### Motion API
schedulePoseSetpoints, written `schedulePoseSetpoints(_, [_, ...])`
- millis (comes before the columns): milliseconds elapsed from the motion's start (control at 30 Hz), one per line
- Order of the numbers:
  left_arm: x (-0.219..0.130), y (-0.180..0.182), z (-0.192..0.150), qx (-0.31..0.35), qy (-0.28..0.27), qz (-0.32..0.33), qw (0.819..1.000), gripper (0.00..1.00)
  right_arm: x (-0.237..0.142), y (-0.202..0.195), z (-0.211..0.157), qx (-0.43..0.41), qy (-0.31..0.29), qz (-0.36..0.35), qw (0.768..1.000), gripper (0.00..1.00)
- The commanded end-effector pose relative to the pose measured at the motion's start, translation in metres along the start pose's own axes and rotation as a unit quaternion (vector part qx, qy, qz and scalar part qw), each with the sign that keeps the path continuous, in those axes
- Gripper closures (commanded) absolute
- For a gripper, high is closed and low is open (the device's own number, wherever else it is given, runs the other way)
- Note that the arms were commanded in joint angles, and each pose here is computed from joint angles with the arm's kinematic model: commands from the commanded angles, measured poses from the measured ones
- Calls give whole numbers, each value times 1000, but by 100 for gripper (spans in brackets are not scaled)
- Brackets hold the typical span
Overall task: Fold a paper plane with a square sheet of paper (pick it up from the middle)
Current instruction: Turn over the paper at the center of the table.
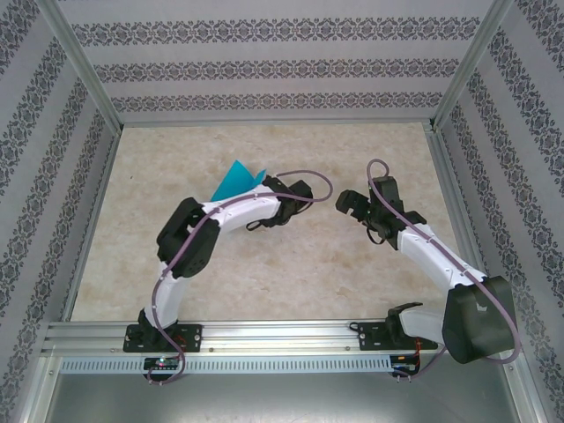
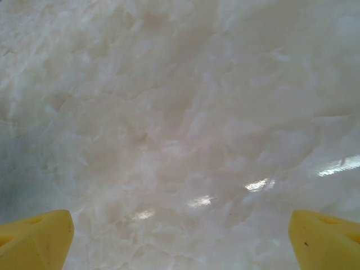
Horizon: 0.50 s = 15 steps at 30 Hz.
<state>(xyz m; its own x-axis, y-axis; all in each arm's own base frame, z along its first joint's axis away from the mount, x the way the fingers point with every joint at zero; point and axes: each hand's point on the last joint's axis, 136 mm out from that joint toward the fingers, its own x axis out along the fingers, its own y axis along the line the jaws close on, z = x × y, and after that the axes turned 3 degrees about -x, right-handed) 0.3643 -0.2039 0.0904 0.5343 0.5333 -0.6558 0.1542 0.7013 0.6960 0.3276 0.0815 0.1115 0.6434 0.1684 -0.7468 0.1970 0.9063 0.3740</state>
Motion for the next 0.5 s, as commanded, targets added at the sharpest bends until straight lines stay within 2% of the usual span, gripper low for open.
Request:
schedulePoseSetpoints(0, [-7, -3, 11, 21, -18, 19, 999, 100, -3, -13, 0, 14, -5, -21, 1000, 2])
schedulePoseSetpoints(300, [1, -70, 1, 39, 10, -65, 997, 98, 1, -21, 1, 25, 2, -33, 999, 2])
schedulePoseSetpoints(467, [5, -93, -8, 37, 27, -104, 994, 95, 2, -25, -2, 28, 8, -38, 999, 2])
